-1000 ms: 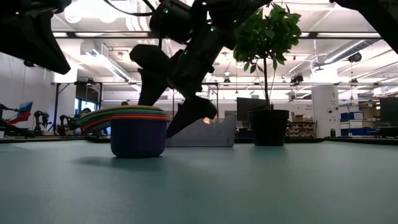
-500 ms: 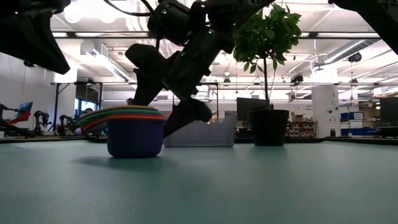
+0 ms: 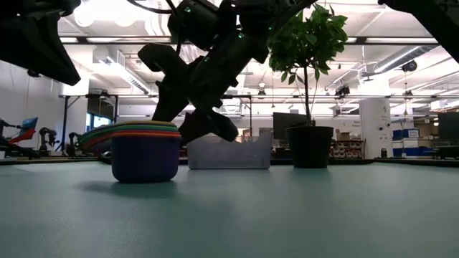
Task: Nest measuring cups in basket
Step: Put the measuring cup into the bin
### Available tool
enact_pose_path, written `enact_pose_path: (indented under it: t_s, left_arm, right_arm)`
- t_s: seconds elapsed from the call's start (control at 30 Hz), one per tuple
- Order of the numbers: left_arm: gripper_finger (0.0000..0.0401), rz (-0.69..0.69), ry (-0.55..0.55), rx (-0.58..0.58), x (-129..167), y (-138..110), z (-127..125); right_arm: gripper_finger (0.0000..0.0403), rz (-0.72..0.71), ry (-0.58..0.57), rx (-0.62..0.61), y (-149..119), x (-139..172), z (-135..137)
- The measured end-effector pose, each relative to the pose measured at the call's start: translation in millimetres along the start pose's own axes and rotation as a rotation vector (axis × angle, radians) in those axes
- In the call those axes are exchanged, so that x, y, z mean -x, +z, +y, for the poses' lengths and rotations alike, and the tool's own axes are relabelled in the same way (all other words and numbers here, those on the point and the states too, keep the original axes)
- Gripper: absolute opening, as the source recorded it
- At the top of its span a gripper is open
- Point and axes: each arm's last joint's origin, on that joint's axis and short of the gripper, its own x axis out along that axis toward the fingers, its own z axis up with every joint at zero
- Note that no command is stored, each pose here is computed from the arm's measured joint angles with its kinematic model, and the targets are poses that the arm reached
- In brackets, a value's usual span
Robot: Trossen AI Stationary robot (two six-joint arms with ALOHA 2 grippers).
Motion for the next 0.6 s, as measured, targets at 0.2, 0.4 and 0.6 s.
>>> enact_pose_path:
  t_s: [0.2, 0.4, 0.6]
  left_arm:
    - [0.0, -0.001, -0.001, 0.007, 0.2, -0.1, -0.2]
    - [0.0, -0.001, -0.001, 0.008, 0.2, -0.1, -0.2]
    - [0.0, -0.002, -0.002, 0.01, 0.7, -0.4, -0.6]
  right_arm:
    - [0.0128, -0.003, 0.003, 0.001, 0.5, 2.0, 0.9]
    - [0.012, -0.01, 0.01, 0.006, 1.9, 7.1, 3.3]
    - [0.012, -0.009, 0.01, 0.018, 2.3, 11.7, 4.7]
